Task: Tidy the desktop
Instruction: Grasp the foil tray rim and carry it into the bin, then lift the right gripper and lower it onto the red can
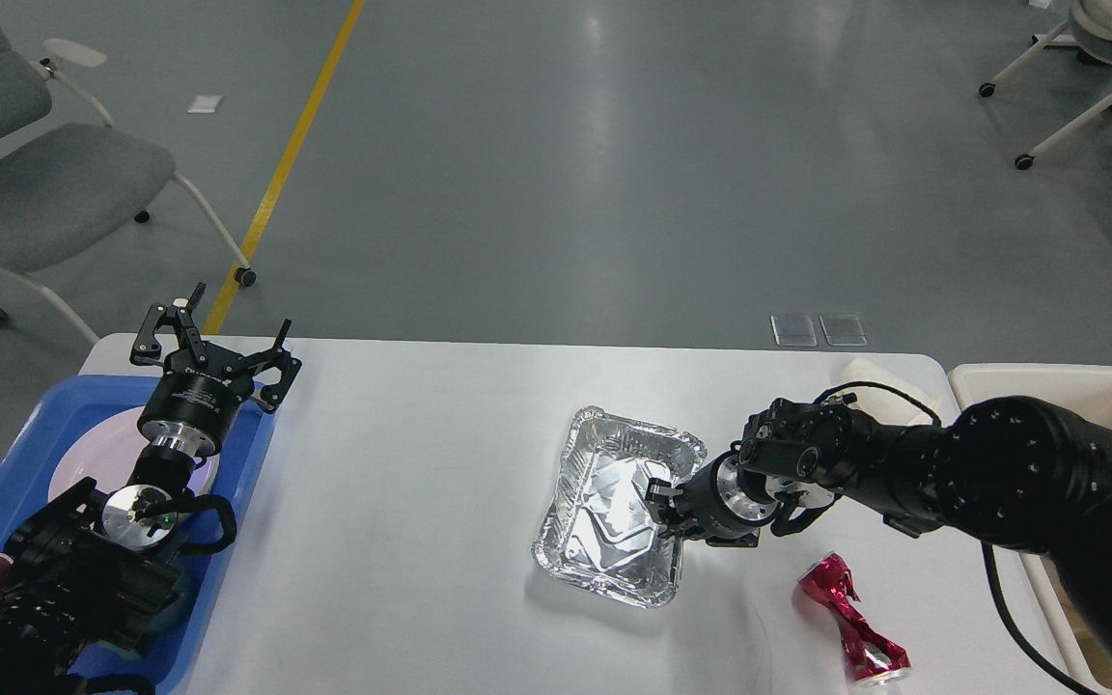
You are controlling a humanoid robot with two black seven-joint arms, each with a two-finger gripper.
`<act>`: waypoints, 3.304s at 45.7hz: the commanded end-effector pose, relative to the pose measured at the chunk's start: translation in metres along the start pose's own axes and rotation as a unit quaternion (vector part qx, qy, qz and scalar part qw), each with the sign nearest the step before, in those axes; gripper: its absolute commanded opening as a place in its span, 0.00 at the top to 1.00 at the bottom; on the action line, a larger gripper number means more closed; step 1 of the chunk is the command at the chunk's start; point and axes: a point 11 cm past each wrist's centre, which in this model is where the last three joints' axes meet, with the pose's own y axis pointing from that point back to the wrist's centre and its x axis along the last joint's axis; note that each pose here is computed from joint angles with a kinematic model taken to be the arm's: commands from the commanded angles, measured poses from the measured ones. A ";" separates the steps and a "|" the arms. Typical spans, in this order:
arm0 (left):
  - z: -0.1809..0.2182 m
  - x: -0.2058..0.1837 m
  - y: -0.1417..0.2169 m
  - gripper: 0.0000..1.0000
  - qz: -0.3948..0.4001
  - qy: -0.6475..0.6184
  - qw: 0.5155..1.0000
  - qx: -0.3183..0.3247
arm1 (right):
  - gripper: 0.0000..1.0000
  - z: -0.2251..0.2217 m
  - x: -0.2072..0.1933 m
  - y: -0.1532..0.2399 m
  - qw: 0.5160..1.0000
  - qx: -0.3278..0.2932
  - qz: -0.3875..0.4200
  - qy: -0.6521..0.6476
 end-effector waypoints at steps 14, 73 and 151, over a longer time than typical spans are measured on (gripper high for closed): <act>0.000 0.001 0.000 0.04 0.001 0.000 1.000 0.000 | 1.00 0.031 0.075 0.111 0.997 0.007 0.059 -0.048; 0.000 0.000 0.000 0.04 0.000 0.000 1.000 0.000 | 0.80 0.388 0.054 0.185 0.877 -0.238 0.309 -0.280; 0.000 0.001 0.000 0.04 0.001 0.000 1.000 0.000 | 0.00 -0.056 0.104 0.322 0.992 -0.028 0.019 0.118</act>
